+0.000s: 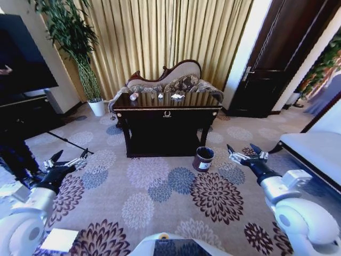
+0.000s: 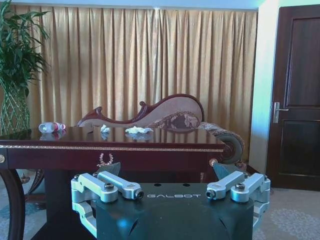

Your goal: Move to the front of the table and place the trash on the table into the trash bin.

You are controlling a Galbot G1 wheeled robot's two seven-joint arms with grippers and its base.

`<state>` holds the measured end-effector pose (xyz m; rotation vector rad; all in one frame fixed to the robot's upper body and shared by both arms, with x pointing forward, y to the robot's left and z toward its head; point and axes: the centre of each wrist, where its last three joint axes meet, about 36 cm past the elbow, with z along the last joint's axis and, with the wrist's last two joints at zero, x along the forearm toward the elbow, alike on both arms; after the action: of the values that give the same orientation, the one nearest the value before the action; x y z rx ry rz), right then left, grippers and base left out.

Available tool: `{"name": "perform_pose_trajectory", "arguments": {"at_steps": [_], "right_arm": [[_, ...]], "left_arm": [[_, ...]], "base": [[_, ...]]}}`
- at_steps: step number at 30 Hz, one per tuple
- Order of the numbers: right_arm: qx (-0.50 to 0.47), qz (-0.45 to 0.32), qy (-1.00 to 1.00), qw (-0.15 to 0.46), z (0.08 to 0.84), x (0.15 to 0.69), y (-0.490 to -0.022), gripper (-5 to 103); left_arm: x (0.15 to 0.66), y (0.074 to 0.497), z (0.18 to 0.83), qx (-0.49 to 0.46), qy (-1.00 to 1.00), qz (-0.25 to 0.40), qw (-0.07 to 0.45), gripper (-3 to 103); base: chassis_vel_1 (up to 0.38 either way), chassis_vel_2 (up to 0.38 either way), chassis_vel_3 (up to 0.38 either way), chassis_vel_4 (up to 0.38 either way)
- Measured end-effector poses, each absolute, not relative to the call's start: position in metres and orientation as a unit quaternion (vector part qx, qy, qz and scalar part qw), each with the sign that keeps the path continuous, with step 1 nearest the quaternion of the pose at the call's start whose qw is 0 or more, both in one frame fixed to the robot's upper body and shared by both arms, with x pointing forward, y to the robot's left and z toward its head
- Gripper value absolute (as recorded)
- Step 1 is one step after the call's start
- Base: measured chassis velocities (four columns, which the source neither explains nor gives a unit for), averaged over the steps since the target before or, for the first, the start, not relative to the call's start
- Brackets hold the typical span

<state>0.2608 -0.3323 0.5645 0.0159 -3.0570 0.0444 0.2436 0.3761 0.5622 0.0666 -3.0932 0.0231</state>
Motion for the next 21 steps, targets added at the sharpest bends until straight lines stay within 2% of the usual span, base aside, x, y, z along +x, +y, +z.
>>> {"name": "perform_pose_trajectory", "arguments": {"at_steps": [21], "right_arm": [[0.004, 0.016, -0.999, 0.043, 0.5636, 0.2604, -0.3326, 100]], "left_arm": [[0.2438, 0.3773, 0.5607, 0.021, -0.999, 0.008, 0.024, 100]], "base": [[-0.125, 0.127, 0.124, -0.127]]}}
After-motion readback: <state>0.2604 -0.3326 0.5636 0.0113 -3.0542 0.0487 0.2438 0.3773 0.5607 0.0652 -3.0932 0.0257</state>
